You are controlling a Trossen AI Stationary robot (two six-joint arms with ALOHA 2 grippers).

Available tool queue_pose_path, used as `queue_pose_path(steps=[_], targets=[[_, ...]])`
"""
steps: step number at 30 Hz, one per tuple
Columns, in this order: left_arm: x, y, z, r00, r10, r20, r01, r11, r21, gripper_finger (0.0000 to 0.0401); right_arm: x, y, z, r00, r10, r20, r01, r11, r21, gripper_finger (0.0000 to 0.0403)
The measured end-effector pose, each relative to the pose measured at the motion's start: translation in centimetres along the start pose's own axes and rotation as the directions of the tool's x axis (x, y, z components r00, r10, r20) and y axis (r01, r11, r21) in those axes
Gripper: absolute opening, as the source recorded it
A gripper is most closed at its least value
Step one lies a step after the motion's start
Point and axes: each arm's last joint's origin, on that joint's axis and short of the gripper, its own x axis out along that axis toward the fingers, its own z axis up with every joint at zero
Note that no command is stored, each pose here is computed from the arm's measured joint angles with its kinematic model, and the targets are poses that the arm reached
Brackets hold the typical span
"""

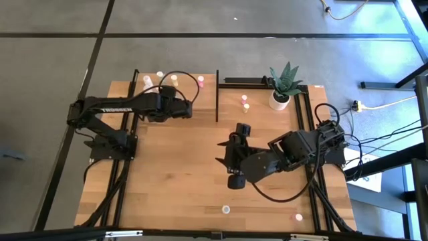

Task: Pick and place medicine bottles onto shelf by color
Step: Put the bottom yellow pill bottle aligned with the other yellow pill bottle on the shelf

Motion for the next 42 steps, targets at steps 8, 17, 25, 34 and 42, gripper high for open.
queue_pose_path(steps=[8,17,25,34,42], targets=[[1.7,0.3,0.2,0.998,0.038,0.043,-0.037,0.999,-0.03,0.0101,0.0,0.0,0.0,1.0,0.001,-0.001,-0.001,1.0,-0.01,0.0202],[2.8,0.4,1.1,0.998,0.046,0.047,-0.043,0.997,-0.067,0.0101,0.0,0.0,0.0,1.0,0.001,-0.002,-0.001,1.0,-0.01,0.0202],[2.9,0.5,1.3,0.997,0.054,0.05,-0.05,0.996,-0.073,0.0102,0.1,-0.1,0.0,1.0,-0.003,-0.002,0.003,1.0,-0.004,0.0202],[2.9,0.5,1.2,0.998,0.049,0.046,-0.048,0.999,-0.014,0.0102,1.8,-1.7,0.1,0.993,-0.116,-0.018,0.117,0.991,0.062,0.0202],[2.8,0.4,1.0,0.999,0.032,0.022,-0.033,0.997,0.064,0.0102,3.1,-3.4,0.2,0.995,-0.084,-0.051,0.09,0.988,0.126,0.0202]])
